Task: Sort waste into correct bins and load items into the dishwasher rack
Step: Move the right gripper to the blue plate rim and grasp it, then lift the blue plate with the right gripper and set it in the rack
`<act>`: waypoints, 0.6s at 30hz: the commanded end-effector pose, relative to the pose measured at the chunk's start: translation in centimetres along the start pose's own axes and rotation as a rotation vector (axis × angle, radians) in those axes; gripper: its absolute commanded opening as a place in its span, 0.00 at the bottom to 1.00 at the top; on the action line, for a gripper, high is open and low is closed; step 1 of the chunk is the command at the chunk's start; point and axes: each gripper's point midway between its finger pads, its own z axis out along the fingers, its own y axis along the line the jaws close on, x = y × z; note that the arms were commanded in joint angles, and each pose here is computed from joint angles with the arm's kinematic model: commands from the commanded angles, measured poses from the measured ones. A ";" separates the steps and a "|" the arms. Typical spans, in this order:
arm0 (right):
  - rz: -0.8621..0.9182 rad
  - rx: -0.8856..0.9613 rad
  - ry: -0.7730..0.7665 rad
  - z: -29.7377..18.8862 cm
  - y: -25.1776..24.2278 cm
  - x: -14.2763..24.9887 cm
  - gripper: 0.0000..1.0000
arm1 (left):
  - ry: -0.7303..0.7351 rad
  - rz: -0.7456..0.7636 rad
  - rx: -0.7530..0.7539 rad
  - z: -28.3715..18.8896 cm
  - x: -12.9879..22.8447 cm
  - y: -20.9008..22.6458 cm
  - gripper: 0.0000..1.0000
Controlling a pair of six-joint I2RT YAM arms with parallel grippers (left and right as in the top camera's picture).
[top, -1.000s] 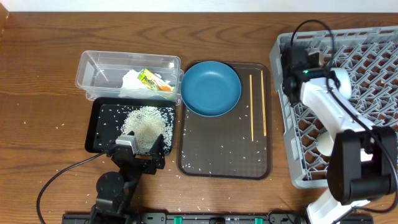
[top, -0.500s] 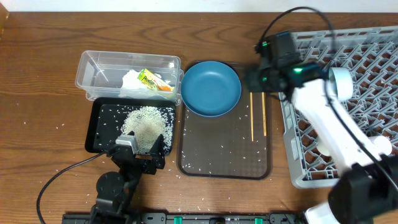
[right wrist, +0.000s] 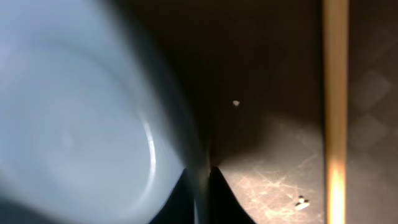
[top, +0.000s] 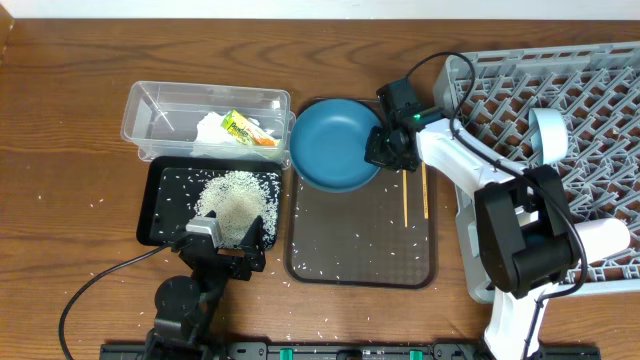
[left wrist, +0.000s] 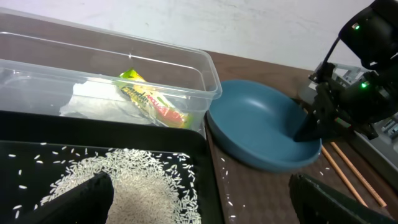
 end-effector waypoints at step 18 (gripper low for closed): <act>-0.045 1.075 -0.944 -38.2 -15.9 -7.9 0.01 | 0.019 -0.013 -0.011 0.3 1.1 0.4 0.93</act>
